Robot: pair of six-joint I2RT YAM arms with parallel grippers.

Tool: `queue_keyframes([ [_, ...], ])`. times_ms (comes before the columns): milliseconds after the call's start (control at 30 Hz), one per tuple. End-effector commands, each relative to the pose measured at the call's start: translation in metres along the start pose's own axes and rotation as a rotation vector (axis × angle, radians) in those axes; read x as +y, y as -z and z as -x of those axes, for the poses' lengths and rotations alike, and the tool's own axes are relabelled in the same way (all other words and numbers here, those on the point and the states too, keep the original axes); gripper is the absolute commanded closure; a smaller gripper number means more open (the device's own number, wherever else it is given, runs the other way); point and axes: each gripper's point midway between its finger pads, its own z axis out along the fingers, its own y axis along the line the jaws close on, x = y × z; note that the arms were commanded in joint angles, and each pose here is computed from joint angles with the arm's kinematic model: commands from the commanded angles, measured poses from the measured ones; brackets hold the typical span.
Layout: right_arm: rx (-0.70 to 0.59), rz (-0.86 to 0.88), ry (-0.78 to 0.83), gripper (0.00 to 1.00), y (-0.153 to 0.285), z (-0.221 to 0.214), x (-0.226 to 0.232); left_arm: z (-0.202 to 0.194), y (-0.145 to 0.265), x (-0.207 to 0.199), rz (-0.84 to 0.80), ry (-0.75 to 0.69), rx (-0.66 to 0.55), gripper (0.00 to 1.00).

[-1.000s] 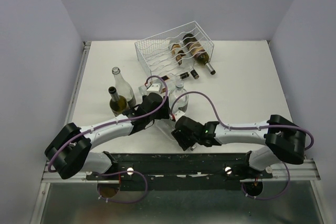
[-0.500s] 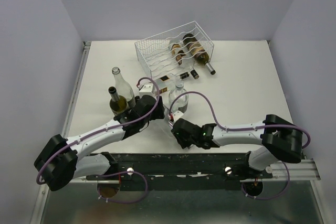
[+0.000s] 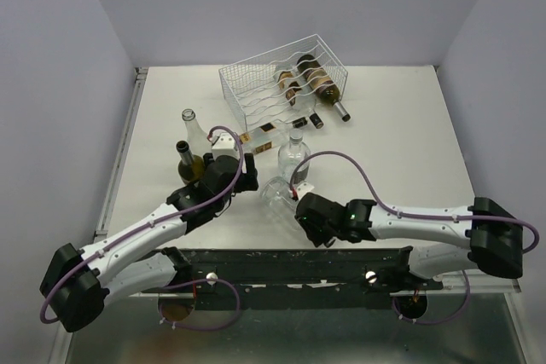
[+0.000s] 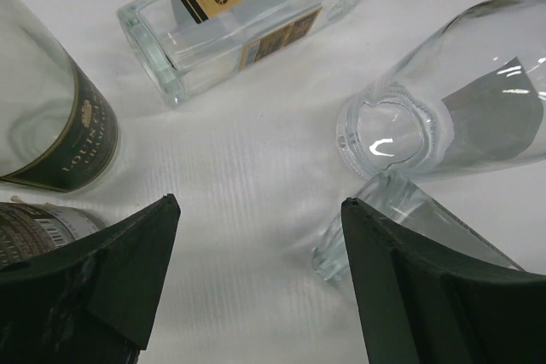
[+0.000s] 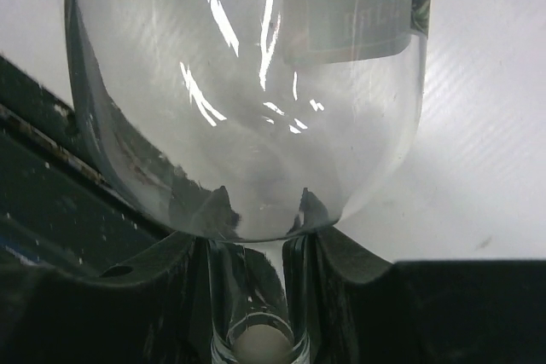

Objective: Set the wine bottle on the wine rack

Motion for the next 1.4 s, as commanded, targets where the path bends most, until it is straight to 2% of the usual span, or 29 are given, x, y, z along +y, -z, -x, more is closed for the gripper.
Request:
queue_keyframes([
  [0,-0.075,0.053,-0.036,0.99,0.036,0.023,0.004,0.033,0.014,0.005,0.02,0.02,-0.094,0.12],
  [167,-0.061,0.024,-0.075,0.99,0.064,0.017,-0.008,0.04,0.021,0.004,0.003,0.044,-0.122,0.11],
  [400,-0.064,-0.12,-0.146,0.99,0.097,0.006,-0.045,0.042,0.025,0.005,-0.002,0.052,-0.127,0.09],
  [567,-0.075,-0.285,-0.195,0.99,0.12,0.001,-0.079,0.045,0.028,0.004,-0.009,0.056,-0.136,0.09],
  [700,-0.121,-0.464,-0.311,0.99,0.141,0.011,-0.109,0.046,0.029,0.003,-0.013,0.06,-0.137,0.09],
  [833,-0.253,-0.54,-0.326,0.99,0.159,0.055,-0.127,0.046,0.032,0.003,-0.02,0.063,-0.13,0.09],
  [1067,-0.56,-0.546,-0.293,0.99,0.193,0.174,-0.169,0.059,0.054,-0.007,-0.091,0.077,-0.124,0.09],
  [1200,-0.648,-0.611,-0.272,0.99,0.203,0.227,-0.201,0.067,0.071,-0.015,-0.169,0.076,-0.145,0.08],
  [1367,-0.705,-0.582,-0.202,0.99,0.185,0.286,-0.231,0.074,0.088,-0.014,-0.214,0.08,-0.185,0.08],
])
